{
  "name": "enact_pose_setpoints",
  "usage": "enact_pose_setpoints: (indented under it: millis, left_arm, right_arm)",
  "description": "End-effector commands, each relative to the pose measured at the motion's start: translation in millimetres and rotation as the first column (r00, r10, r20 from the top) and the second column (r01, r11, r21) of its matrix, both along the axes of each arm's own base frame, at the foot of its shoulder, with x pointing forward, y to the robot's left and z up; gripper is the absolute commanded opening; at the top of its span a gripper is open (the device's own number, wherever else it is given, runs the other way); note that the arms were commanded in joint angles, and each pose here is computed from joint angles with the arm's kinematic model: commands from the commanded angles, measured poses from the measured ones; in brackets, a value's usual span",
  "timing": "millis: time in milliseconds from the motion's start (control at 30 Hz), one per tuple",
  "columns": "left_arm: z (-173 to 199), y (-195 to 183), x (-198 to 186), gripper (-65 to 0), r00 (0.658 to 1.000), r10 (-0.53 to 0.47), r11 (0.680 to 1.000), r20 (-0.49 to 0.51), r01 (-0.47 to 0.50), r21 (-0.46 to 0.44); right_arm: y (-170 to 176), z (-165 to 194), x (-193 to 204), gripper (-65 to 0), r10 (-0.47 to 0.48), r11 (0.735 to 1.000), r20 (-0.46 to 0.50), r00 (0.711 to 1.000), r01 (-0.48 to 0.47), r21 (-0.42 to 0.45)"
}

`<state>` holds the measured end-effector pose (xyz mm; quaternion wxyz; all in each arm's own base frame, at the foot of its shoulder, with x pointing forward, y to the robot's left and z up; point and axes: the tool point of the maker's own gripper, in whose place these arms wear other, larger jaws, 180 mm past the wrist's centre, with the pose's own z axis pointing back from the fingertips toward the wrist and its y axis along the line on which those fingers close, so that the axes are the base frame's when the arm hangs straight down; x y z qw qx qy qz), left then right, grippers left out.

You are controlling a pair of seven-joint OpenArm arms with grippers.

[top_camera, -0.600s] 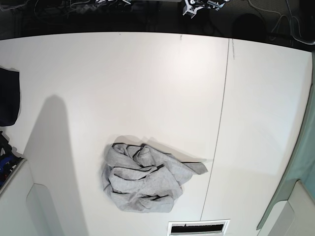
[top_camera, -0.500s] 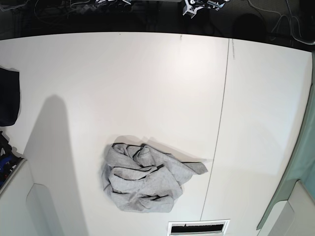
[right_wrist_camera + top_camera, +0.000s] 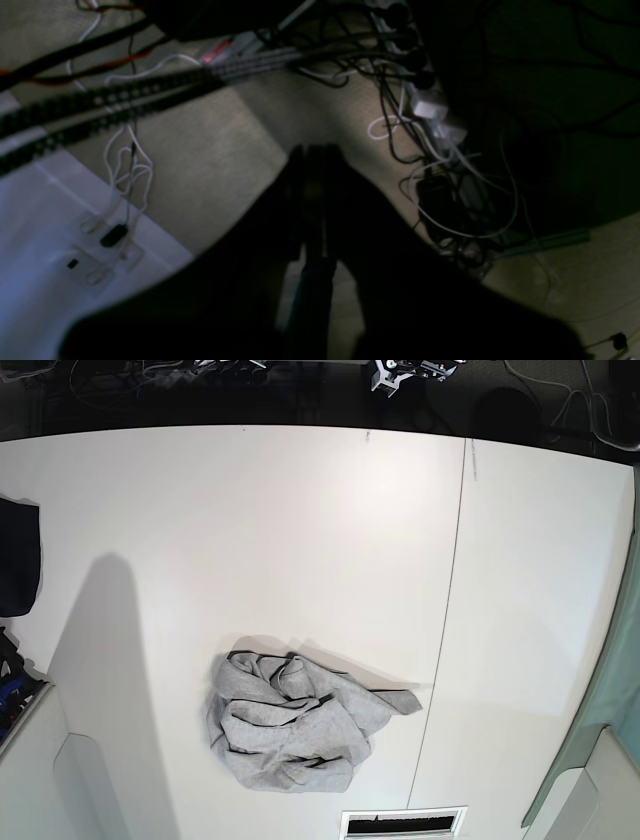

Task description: Layout the t-shirt on the table in an organized manner, then fold the t-shirt properly

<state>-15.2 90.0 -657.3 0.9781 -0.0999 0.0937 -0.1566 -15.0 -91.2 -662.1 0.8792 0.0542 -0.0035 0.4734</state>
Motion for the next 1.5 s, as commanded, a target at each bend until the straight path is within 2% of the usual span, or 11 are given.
enact_pose_setpoints:
  millis: [0, 367, 567, 767, 900, 1067, 1200, 1300, 1367, 1467]
  left_arm:
    - [1, -5, 1, -49.7, 1.0, -0.002, 1.0, -0.001, 0.002, -0.014]
    - [1, -7, -5, -49.7, 1.0, -0.004, 1.0, -0.013, 0.003, -0.025]
    - [5, -8, -27, -49.7, 1.0, -0.014, 0.998, -0.016, 0.013, -0.058]
    - [23, -6, -42, -49.7, 0.995, -0.046, 0.993, 0.092, 0.056, -0.104]
    - [47, -3, -32, -49.7, 0.976, -0.054, 0.989, 0.21, 0.082, -0.126]
    - [90, 11, 8, -49.7, 0.922, 0.025, 0.992, 0.387, 0.024, -0.123]
    - [132, 47, 48, -49.7, 0.845, 0.105, 0.994, 0.525, -0.074, -0.079]
    - [167, 64, 73, -49.7, 0.797, 0.163, 0.986, 0.581, -0.121, -0.112]
    - [190, 76, 90, -49.7, 0.765, 0.202, 0.979, 0.611, -0.147, -0.14]
    - [223, 91, 117, -49.6, 0.716, 0.215, 0.976, 0.664, -0.141, -0.164]
  right_arm:
    - [2, 0, 0, -65.0, -0.001, 1.0, 0.004, 1.0, 0.0, 0.009]
    - [2, 0, -5, -65.0, -0.001, 1.0, -0.002, 1.0, 0.001, 0.009]
    - [-2, 3, -33, -65.0, 0.0, 1.0, -0.033, 0.999, 0.0, 0.012]
    - [-9, 19, -72, -65.0, 0.007, 0.998, -0.019, 1.0, -0.006, 0.059]
    - [-6, 42, -79, -65.0, -0.025, 0.992, 0.034, 0.999, 0.02, 0.126]
    - [5, 84, -57, -65.0, -0.106, 0.966, 0.127, 0.986, 0.072, 0.25]
    - [18, 128, -24, -65.0, -0.148, 0.934, 0.218, 0.965, 0.064, 0.353]
    - [23, 158, 9, -65.0, -0.196, 0.917, 0.274, 0.942, 0.077, 0.392]
    - [22, 177, 39, -65.0, -0.257, 0.91, 0.32, 0.912, 0.116, 0.399]
    - [16, 210, 95, -65.0, -0.376, 0.881, 0.423, 0.824, 0.177, 0.438]
